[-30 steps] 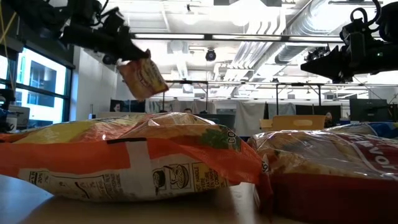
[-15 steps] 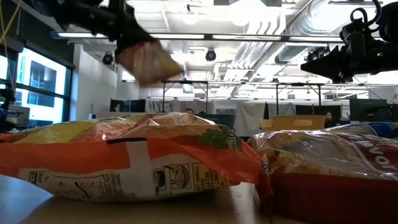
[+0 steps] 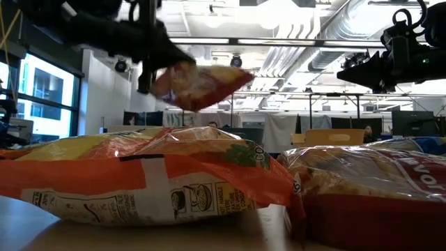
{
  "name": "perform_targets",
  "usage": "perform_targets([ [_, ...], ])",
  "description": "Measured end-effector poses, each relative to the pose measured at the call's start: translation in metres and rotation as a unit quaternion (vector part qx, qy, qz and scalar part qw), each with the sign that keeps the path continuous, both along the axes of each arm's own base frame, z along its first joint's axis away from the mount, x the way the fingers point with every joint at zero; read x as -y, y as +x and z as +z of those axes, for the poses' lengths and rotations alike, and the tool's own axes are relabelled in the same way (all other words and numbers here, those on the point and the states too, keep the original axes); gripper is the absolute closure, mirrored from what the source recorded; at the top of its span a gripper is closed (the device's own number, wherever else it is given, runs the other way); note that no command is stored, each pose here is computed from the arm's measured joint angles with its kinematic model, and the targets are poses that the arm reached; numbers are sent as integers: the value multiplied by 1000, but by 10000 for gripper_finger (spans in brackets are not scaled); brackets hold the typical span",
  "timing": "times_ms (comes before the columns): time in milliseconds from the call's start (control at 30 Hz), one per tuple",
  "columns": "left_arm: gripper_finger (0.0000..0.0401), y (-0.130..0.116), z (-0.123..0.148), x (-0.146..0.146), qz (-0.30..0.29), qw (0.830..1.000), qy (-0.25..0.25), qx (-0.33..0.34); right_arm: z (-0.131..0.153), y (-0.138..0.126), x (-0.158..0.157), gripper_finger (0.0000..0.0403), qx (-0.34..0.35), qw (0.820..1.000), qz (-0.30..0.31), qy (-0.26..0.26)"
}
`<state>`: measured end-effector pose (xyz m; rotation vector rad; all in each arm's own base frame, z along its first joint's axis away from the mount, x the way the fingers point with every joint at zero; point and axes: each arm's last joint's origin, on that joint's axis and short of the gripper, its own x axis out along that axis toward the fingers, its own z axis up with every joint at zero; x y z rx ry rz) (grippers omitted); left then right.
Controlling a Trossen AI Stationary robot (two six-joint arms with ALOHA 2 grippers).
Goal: Sort Maruchan noodles
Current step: Put the red noodle pack into the white bin
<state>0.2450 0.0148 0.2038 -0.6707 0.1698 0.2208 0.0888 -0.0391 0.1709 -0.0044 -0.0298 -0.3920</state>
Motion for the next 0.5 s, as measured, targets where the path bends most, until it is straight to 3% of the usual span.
perform_targets([
  [167, 401, 9, -26, 6, -4, 998, 7, -57, 0, 0, 0, 399, 0, 1000, 0, 0],
  [500, 389, 15, -54, 16, -92, 987, 40, -129, 0, 0, 0, 399, 0, 1000, 0, 0],
])
